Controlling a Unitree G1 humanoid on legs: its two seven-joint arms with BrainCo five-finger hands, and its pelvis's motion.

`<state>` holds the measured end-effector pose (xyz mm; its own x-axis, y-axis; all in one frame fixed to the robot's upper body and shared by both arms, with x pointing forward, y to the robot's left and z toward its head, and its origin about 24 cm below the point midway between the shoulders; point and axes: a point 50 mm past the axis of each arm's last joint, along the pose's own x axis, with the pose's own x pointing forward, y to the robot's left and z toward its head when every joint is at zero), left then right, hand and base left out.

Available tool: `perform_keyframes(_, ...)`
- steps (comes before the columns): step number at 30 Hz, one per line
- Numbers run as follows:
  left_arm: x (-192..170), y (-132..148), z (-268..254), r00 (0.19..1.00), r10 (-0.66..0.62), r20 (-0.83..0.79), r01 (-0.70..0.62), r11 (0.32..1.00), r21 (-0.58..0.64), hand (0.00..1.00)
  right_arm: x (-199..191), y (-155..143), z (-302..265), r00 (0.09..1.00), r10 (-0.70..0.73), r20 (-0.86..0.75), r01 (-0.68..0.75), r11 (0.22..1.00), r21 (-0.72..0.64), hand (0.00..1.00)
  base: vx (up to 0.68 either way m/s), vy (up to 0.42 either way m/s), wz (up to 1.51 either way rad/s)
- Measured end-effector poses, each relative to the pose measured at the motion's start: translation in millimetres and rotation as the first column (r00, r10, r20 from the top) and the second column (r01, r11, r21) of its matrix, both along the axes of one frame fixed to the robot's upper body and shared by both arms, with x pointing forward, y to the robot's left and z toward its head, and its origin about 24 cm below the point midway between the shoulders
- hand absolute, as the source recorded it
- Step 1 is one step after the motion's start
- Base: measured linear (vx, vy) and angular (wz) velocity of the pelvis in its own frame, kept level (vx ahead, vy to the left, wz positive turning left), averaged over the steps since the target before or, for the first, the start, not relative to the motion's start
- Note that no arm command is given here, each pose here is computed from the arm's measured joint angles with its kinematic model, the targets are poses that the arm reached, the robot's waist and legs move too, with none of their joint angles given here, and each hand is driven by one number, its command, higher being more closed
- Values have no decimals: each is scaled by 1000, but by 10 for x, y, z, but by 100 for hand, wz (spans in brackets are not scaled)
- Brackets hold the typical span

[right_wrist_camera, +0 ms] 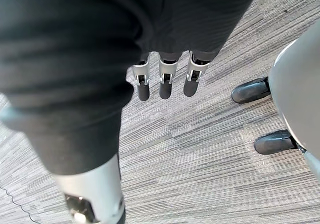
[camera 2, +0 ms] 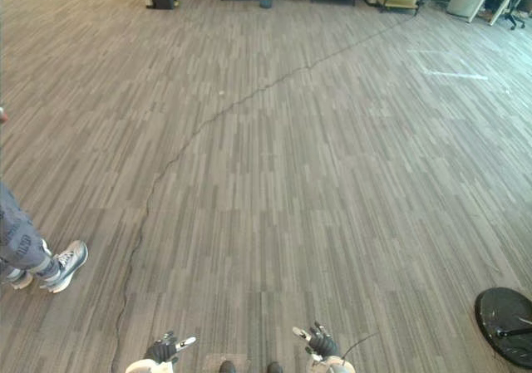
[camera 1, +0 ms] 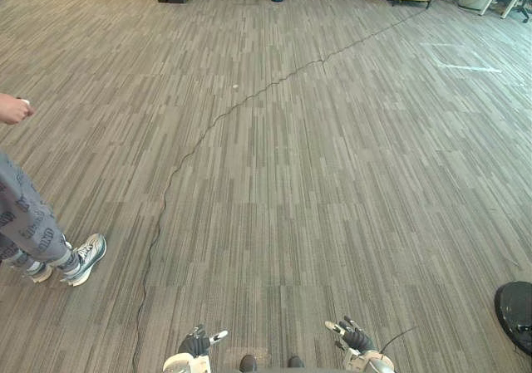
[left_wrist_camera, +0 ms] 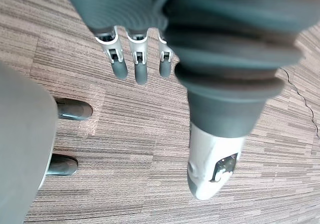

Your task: Pick up cushions and gather them together orderly.

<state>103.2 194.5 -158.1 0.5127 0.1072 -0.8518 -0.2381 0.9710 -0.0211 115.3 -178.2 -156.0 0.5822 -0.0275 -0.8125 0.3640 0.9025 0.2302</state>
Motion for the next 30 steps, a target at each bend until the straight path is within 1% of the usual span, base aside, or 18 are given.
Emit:
perform_keyframes(8,109,-3,28,1000,-17,21,16,1000,7,0,28,-18,13,1000,-9,7,9,1000,-11,0,21,-19,11)
perform_keyframes(11,223,51,78,998,12,64,-13,1000,15,0,-7,0,-4,1000,-17,-9,17,1000,-10,0,80,-43,22)
perform_keyframes(13,330,51,128,994,27,108,-29,999,13,0,15,-31,6,1000,-23,-3,23,1000,-19,0,45,-28,-2)
perform_keyframes(15,351,16,133,992,41,116,-43,999,12,0,-4,-81,5,999,-46,-11,46,998,-34,0,60,54,-10)
perform_keyframes(16,364,-9,135,992,43,120,-44,999,5,0,6,-134,13,998,-62,-11,61,997,-50,0,150,122,-19)
perform_keyframes(18,369,-10,142,991,45,128,-47,999,6,0,59,-143,27,998,-61,-5,60,996,-60,0,235,187,-34)
perform_keyframes(21,386,-23,145,990,50,129,-52,999,12,0,137,-132,47,999,-47,4,47,996,-74,0,376,230,-44)
perform_keyframes(23,428,-17,163,988,64,142,-67,998,14,0,141,-70,37,1000,-31,-4,31,997,-67,0,457,206,-15)
perform_keyframes(28,369,-42,133,990,81,116,-83,996,15,0,115,-59,31,999,-31,-10,30,997,-74,0,404,203,-19)
perform_keyframes(30,362,-22,129,994,44,104,-49,998,38,0,133,-65,44,999,-44,0,44,996,-76,0,383,131,-1)
